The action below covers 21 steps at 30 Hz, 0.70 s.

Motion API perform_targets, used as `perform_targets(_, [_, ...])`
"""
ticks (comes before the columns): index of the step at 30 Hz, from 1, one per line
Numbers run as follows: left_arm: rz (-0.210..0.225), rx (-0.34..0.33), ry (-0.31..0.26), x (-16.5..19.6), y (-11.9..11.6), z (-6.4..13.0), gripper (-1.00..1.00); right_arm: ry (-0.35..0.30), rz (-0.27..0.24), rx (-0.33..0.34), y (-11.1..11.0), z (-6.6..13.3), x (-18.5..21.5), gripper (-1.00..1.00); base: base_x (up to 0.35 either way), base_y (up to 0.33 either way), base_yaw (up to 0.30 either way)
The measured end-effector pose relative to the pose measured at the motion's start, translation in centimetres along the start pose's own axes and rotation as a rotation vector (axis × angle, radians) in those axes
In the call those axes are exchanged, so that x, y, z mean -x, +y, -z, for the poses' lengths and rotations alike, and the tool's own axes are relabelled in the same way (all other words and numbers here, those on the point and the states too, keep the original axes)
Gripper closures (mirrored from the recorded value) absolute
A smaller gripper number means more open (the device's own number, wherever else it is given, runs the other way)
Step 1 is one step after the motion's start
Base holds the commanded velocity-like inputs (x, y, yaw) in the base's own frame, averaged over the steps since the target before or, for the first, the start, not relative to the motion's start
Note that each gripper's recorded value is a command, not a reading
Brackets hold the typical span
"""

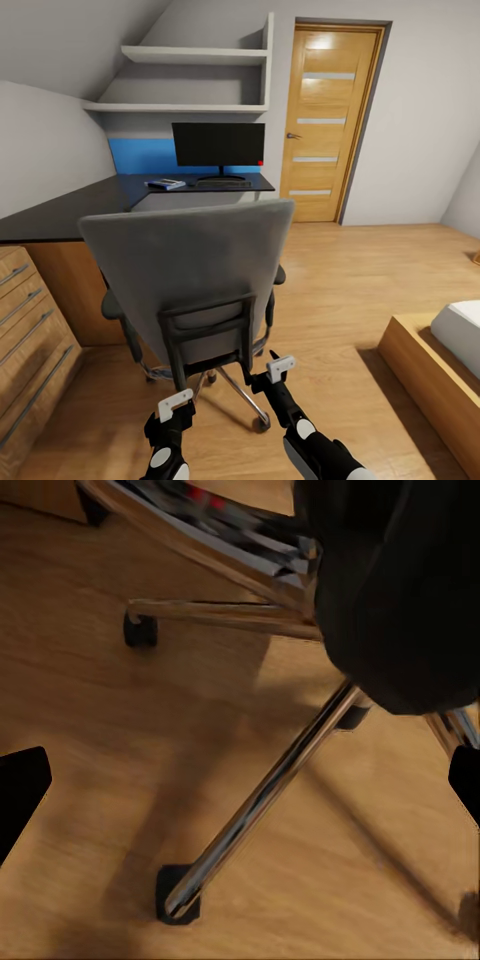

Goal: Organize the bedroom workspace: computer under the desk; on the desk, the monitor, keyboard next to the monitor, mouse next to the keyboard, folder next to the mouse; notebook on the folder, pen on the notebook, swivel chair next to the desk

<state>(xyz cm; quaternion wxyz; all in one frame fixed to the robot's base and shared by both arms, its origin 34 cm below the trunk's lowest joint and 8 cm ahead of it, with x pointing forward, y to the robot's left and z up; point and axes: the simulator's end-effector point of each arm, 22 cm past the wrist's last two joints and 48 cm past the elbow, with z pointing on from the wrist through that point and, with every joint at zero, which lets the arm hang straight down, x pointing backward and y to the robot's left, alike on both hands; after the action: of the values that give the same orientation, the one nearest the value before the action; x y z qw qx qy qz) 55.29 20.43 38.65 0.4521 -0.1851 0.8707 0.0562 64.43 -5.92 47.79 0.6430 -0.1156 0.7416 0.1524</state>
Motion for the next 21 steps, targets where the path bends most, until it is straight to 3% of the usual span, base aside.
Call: perform_targets(21, [0.000, -0.003, 0.000, -0.03, -0.09, 0.03, -1.00, -0.001, 0.004, 0.005, 0.13, -0.02, 0.05, -1.00, 0.157, 0.003, 0.000])
